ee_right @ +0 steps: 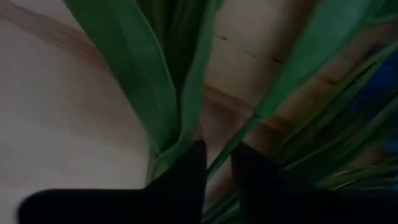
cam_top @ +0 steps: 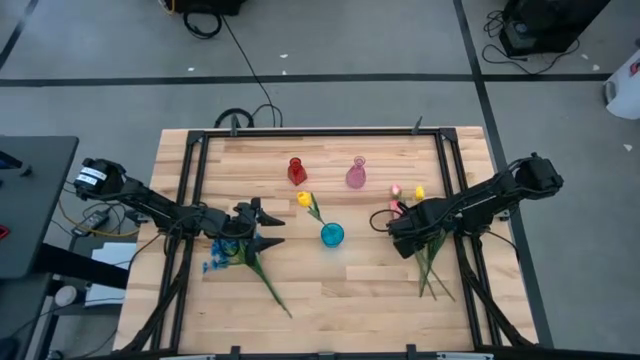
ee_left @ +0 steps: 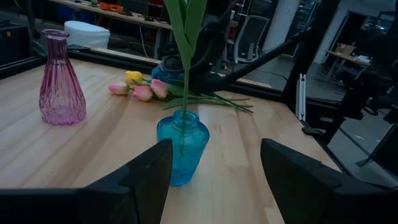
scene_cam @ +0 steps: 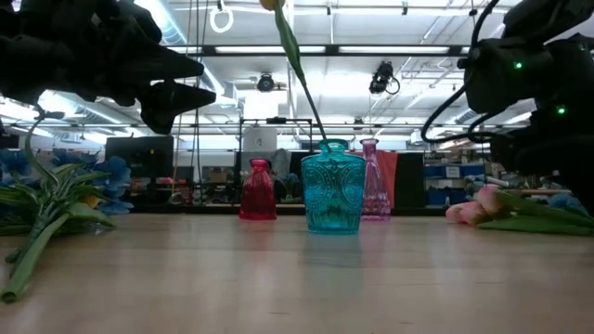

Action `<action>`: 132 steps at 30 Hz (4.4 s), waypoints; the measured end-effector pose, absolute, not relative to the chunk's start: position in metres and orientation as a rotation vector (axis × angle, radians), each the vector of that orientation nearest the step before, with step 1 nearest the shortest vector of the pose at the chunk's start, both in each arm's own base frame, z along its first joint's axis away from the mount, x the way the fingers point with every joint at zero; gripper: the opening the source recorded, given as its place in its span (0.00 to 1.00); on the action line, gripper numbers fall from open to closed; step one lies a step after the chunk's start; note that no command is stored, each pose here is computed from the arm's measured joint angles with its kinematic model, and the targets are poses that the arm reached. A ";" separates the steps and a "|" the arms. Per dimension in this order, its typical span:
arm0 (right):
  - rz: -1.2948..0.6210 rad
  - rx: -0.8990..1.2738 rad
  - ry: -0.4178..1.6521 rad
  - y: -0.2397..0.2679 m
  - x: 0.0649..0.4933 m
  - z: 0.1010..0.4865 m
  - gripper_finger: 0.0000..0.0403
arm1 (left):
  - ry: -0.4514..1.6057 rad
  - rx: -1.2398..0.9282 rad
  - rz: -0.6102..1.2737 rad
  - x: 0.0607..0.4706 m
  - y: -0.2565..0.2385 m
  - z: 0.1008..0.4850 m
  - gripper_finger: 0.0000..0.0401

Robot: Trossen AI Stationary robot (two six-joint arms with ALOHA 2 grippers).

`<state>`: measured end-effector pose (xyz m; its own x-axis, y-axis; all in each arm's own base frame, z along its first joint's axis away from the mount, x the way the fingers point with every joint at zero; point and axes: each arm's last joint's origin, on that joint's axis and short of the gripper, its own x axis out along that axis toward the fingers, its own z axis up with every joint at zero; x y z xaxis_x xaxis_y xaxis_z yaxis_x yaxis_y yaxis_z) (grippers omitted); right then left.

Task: Sort flowers into vase by color
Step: Put the right yellow flower into the blue vase, then put the middle right blue flowers into the pink vase

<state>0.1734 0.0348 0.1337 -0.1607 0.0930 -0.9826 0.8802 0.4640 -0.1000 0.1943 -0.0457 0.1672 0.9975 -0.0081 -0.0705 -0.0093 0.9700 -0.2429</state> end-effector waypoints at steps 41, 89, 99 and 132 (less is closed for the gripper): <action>-0.488 0.024 0.201 0.097 0.299 0.282 0.05 | 0.107 -0.267 0.005 0.196 -0.046 0.161 0.62; -0.495 0.052 0.339 0.100 0.320 0.234 0.56 | 0.103 -0.267 -0.015 0.196 -0.047 0.162 0.62; -0.487 0.089 0.325 0.098 0.281 0.275 0.60 | 0.163 -0.247 -0.006 0.192 -0.044 0.163 0.62; -0.487 0.166 0.475 0.100 0.241 0.202 0.52 | 0.640 0.012 -0.191 0.187 -0.092 0.192 0.62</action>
